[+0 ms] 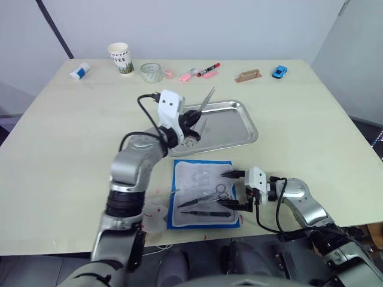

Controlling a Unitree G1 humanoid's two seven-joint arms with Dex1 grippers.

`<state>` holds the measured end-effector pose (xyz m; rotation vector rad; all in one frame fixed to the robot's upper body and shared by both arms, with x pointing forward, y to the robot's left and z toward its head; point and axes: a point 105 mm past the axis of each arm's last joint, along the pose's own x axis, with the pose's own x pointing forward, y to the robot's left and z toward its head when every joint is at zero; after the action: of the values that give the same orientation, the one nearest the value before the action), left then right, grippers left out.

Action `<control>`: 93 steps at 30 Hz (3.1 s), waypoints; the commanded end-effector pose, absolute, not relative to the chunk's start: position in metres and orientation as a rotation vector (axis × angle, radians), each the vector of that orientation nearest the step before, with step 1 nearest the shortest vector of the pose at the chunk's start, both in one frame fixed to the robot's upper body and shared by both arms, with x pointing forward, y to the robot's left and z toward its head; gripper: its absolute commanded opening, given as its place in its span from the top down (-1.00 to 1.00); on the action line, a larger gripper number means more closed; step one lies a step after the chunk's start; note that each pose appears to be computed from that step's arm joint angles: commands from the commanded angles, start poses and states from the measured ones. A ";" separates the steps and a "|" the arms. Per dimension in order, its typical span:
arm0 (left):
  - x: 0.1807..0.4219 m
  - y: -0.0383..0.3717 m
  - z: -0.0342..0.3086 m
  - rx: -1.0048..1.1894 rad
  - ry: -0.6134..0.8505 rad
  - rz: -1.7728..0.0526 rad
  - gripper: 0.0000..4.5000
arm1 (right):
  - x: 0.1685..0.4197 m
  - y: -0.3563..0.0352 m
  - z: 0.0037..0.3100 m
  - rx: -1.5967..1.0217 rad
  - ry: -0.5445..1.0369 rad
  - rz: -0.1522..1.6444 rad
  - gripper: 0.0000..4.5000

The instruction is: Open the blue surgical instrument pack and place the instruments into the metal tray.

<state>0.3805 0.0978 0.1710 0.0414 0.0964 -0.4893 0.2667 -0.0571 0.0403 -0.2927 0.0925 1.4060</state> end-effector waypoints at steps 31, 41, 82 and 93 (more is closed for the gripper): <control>0.417 0.074 0.117 0.077 0.275 -0.349 0.98 | 0.261 -0.090 -0.027 -0.327 0.421 1.286 -0.95; 0.417 0.075 0.121 0.084 0.252 -0.349 0.28 | 0.261 -0.089 -0.027 -0.328 0.420 1.288 -0.95; 0.279 0.180 0.127 0.419 0.217 -1.557 -0.98 | 0.259 -0.093 -0.027 -0.319 0.425 1.277 -0.95; 0.278 0.168 0.100 0.480 0.227 -1.641 -0.98 | 0.257 -0.096 -0.028 -0.317 0.430 1.268 -0.95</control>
<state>0.2833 0.1696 0.0999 0.4560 0.2381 -1.5749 0.2677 -0.0580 0.0403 -0.2876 0.0917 1.3969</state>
